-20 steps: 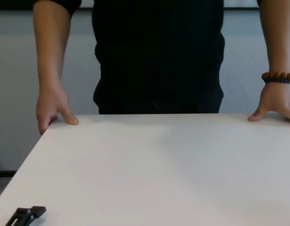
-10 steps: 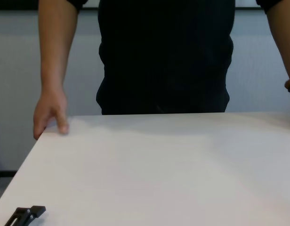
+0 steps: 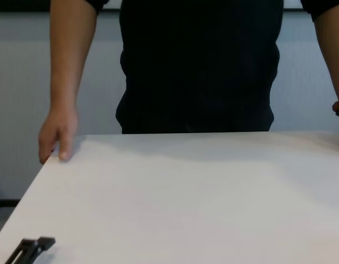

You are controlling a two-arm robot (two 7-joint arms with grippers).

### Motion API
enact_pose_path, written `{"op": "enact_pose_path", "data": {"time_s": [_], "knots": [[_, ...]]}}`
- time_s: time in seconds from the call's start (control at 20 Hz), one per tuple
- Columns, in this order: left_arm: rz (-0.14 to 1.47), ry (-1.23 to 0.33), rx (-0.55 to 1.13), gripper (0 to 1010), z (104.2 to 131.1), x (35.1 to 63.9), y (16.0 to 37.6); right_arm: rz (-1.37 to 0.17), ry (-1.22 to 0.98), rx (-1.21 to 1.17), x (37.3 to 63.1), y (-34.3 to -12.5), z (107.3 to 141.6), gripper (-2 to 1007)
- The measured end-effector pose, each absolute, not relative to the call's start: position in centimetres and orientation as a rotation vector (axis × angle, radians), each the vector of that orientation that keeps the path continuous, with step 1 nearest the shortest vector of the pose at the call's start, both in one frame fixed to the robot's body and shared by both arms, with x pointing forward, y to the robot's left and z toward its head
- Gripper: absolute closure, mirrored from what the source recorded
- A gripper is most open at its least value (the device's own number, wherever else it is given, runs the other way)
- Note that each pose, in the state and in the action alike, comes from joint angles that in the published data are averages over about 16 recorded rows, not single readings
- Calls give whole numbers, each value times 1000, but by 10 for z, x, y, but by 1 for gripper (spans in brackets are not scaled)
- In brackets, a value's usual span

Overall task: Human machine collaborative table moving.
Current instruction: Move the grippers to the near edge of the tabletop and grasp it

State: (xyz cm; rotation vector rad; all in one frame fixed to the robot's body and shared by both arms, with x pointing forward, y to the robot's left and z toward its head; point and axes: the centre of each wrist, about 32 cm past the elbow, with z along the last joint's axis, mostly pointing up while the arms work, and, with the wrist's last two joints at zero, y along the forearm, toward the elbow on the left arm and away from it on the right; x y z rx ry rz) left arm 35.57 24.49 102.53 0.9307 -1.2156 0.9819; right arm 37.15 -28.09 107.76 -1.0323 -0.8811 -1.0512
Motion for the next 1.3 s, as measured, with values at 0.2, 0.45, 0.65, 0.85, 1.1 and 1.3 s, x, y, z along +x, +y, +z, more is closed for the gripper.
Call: {"op": "enact_pose_path", "data": {"time_s": [0.2,0.45,0.65,0.85,1.1,1.3], "knots": [[968,-1242,949,10,1026,359,248,-1052,-883,-1032,371,-281,1078,5],[944,-1273,981,10,1026,361,252,-1052,-888,-1034,371,-281,1078,5],[940,-1276,1002,10,1025,360,255,-1051,-891,-1035,371,-280,1077,5],[946,-1274,1015,10,1025,359,256,-1051,-893,-1036,371,-280,1077,5],[969,-1273,1021,10,1024,359,256,-1051,-894,-1037,371,-280,1077,5],[991,-1274,1019,10,1025,359,255,-1050,-895,-1038,371,-280,1077,5]]}}
